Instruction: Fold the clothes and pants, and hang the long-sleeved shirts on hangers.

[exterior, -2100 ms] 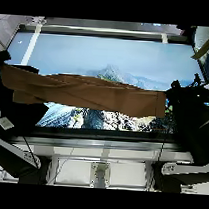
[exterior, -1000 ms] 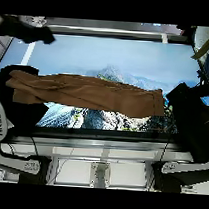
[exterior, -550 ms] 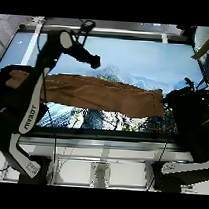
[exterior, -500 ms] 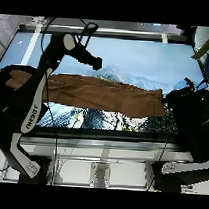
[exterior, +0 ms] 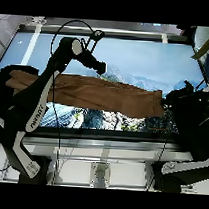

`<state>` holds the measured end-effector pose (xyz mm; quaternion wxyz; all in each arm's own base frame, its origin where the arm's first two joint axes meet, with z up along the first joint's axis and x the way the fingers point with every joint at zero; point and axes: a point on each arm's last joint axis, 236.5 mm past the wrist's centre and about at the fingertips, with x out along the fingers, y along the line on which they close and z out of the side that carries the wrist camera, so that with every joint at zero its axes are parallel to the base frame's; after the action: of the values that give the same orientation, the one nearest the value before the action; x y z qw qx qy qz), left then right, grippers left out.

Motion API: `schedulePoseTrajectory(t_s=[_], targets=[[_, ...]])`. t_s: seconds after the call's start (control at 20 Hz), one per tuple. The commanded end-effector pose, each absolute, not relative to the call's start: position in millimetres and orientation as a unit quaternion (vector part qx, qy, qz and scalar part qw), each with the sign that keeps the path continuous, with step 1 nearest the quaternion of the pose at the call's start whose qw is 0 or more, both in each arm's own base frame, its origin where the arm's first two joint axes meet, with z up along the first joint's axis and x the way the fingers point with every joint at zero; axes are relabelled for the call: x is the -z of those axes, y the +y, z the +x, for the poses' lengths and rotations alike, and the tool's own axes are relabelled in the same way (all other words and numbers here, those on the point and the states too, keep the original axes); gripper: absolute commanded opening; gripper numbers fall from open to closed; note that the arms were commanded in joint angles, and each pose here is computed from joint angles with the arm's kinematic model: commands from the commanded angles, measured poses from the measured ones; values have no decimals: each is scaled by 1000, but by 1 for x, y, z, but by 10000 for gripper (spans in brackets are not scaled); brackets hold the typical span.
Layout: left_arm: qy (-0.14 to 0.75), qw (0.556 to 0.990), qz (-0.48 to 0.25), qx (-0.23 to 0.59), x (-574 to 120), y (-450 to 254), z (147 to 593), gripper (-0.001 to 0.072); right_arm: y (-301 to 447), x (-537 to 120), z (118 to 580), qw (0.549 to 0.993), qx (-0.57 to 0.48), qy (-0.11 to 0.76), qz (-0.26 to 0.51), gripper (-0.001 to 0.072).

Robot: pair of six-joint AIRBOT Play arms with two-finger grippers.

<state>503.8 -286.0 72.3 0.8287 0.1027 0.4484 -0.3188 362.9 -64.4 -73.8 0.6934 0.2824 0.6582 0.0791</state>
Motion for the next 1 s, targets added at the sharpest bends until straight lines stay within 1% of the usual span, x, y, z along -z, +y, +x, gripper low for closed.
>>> schedulePoseTrajectory(t_s=[0.0, 0.15, 0.3, 0.4, 0.6, 0.7, 0.8, 0.95], targets=[[451, 827, 103, 319, -71, -286, 503, 695, -46, 72, 367, 685, -118, 649, 309, 622], [460, 822, 105, 320, -69, -285, 499, 695, -52, 63, 362, 686, -122, 648, 308, 619], [461, 821, 105, 320, -68, -284, 498, 695, -81, 51, 350, 703, -92, 644, 287, 618], [461, 821, 105, 320, -68, -284, 498, 695, -93, 54, 335, 692, -81, 659, 284, 618], [464, 822, 98, 316, -68, -284, 498, 695, -68, 58, 346, 707, -135, 595, 359, 619], [464, 822, 97, 316, -68, -284, 498, 695, -52, 70, 346, 706, -145, 573, 389, 620], [464, 822, 98, 316, -68, -284, 498, 695, -41, 72, 353, 716, -159, 539, 413, 623], [467, 820, 99, 316, -67, -284, 497, 695, -53, 71, 368, 743, -144, 514, 404, 623]])
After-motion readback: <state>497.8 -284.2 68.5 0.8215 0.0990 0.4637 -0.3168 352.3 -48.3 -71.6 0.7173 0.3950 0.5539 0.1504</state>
